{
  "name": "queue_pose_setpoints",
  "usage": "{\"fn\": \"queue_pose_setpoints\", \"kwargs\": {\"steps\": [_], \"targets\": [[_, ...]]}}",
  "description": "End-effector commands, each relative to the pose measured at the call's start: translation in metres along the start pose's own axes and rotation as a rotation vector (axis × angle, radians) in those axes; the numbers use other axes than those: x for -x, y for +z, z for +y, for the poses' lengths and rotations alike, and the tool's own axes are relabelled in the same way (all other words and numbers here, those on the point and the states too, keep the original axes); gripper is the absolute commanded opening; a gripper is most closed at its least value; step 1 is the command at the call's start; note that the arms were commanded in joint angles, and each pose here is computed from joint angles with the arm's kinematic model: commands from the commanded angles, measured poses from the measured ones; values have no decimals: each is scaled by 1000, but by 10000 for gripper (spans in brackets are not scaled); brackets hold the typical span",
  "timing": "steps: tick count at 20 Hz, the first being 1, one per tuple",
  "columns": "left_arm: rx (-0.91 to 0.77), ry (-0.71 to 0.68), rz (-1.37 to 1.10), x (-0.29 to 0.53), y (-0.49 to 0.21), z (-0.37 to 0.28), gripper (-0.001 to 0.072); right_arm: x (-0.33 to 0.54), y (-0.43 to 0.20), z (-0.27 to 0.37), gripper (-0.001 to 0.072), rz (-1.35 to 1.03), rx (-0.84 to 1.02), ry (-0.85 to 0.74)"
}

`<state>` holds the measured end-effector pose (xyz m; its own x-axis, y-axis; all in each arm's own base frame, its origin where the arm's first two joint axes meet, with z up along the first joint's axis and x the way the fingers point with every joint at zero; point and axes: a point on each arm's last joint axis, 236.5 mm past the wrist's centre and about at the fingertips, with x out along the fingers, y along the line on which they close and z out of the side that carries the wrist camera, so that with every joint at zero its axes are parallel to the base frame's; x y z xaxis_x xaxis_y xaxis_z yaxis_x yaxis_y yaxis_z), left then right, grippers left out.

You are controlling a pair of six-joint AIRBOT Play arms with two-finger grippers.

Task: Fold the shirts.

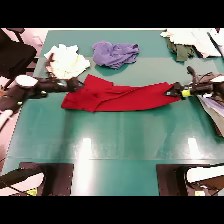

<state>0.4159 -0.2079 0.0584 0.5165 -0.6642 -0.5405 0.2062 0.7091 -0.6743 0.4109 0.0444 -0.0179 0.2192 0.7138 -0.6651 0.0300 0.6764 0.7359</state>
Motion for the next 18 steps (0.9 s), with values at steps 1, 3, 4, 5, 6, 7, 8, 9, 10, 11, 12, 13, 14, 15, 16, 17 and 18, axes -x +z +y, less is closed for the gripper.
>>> {"fn": "queue_pose_setpoints", "kwargs": {"steps": [1, 3, 4, 5, 6, 7, 8, 9, 10, 11, 12, 13, 14, 15, 16, 17, 18], "targets": [[-54, -36, 76, -67, -58, -45, 25, 44, -35, -9, 18, 147, 49, -96], [-88, -63, 121, -105, -92, -75, 25, 65, -44, -26, 17, 138, 24, -157], [-106, -86, 144, -122, -105, -92, 24, 71, -46, -31, 17, 109, 4, -164], [-133, -116, 171, -141, -117, -112, 24, 77, -48, -36, 18, 89, -9, -170], [-158, -144, 188, -158, -125, -130, 24, 81, -50, -40, 17, 75, -17, -172], [-180, -170, 196, -174, -129, -146, 24, 84, -50, -43, 18, 56, -24, -178], [-193, -188, 197, -188, -131, -157, 24, 90, -46, -47, 18, 26, -30, -190], [-194, -201, 202, -202, -133, -164, 23, 96, -43, -49, 18, -3, -32, -200], [-186, -207, 210, -212, -135, -165, 23, 103, -39, -50, 18, -29, -30, -210], [-172, -210, 231, -222, -140, -164, 24, 109, -35, -48, 18, -47, -21, -217], [-169, -213, 256, -229, -147, -161, 23, 117, -27, -44, 18, -69, -3, -226], [-163, -215, 286, -235, -155, -158, 23, 122, -18, -36, 19, -91, 21, -221], [-146, -213, 306, -239, -161, -155, 24, 125, -6, -18, 18, -121, 52, -187], [-137, -209, 313, -243, -165, -153, 23, 125, 2, 0, 19, -139, 87, -153], [-124, -207, 308, -246, -165, -152, 23, 124, 9, 20, 19, -142, 131, -129], [-119, -206, 305, -247, -165, -151, 23, 120, 12, 35, 18, -131, 168, -126], [-119, -205, 296, -248, -163, -151, 23, 113, 13, 54, 18, -114, 205, -120]]}}
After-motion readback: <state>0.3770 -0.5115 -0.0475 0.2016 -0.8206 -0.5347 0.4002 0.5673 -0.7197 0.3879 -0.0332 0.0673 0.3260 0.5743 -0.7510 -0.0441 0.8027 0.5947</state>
